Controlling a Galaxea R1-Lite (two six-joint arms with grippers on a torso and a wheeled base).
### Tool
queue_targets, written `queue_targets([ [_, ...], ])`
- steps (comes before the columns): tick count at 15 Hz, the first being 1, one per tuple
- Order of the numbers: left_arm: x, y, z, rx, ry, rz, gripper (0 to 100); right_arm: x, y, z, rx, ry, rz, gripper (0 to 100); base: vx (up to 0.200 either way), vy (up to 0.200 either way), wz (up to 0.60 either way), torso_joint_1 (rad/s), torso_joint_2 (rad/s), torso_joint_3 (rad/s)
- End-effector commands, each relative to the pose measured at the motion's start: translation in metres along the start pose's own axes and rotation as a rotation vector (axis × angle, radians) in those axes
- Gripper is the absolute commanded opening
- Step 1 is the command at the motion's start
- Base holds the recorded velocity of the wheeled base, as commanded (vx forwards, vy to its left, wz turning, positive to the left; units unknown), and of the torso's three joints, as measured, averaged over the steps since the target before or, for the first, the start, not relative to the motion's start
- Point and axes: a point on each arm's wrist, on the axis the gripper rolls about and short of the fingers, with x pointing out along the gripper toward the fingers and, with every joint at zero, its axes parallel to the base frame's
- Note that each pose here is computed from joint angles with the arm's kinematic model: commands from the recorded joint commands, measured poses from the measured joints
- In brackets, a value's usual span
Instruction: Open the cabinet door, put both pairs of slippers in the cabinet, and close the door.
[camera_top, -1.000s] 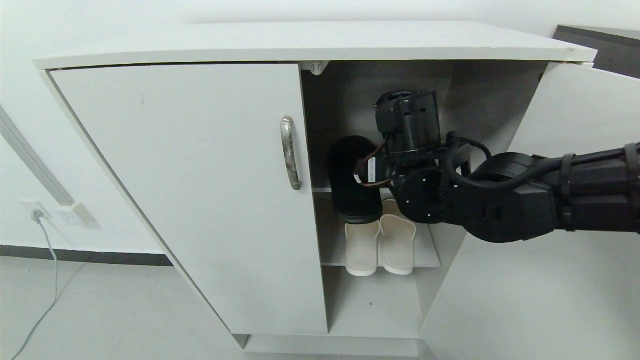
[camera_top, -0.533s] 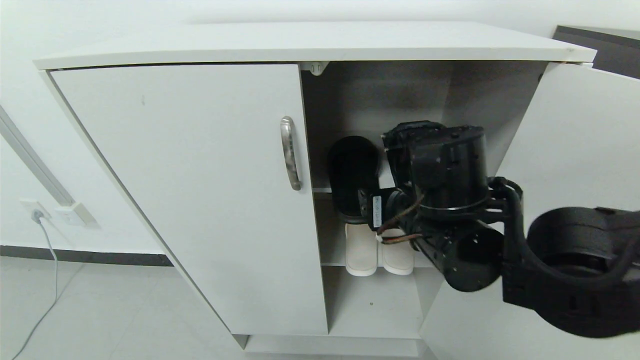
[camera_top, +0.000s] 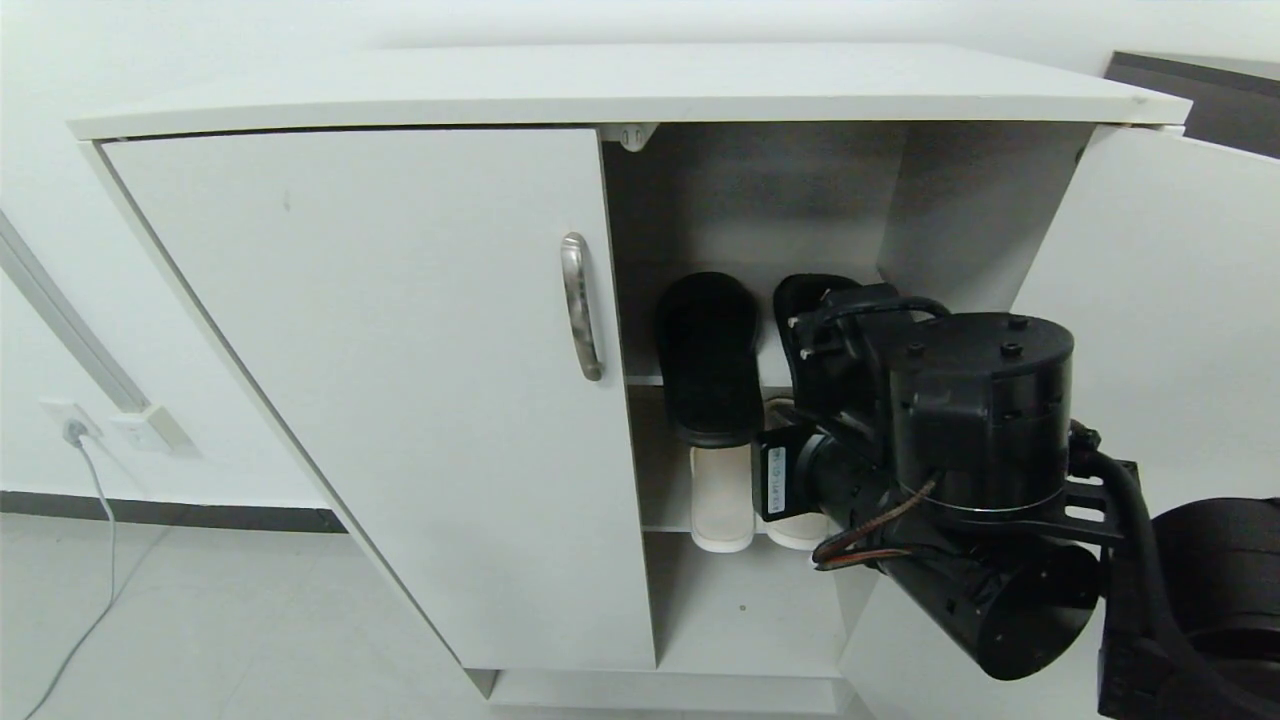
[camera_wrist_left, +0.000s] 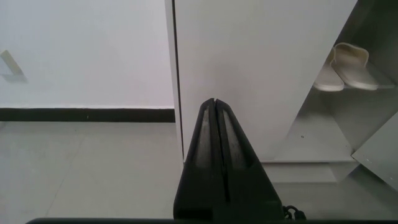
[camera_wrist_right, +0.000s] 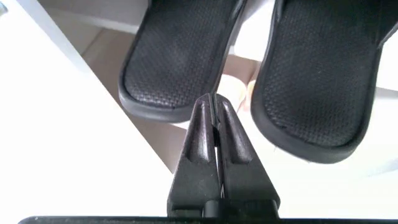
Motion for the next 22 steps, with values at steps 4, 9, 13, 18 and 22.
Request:
queue_targets([
  [4, 0.0001, 0.0000, 0.0000, 0.000, 0.001, 0.001, 0, 0.0062, 0.0034, -0.0092, -0.017, 0.024, -0.006, 0, 0.000, 0.000, 0.00, 0.000, 0.00, 0.000],
  [9, 0.0001, 0.0000, 0.0000, -0.002, 0.001, 0.001, 0, 0.0065, 0.0036, -0.0096, -0.016, 0.025, -0.004, 0, 0.000, 0.000, 0.00, 0.000, 0.00, 0.000],
  [13, 0.0001, 0.0000, 0.0000, 0.000, 0.001, 0.001, 0, 0.0079, 0.0043, -0.0115, -0.020, 0.030, -0.007, 0, -0.150, 0.000, 0.00, 0.002, 0.00, -0.002],
  [18, 0.0001, 0.0000, 0.0000, 0.000, 0.001, 0.001, 0, 0.0081, 0.0038, -0.0118, -0.019, 0.031, -0.008, 0, -0.200, 0.000, 0.00, -0.001, 0.00, 0.003],
  [22, 0.0001, 0.0000, 0.0000, 0.000, 0.001, 0.001, 0, 0.0080, 0.0034, -0.0135, -0.023, 0.036, -0.009, 0, -0.200, 0.000, 0.00, -0.001, 0.00, 0.001],
])
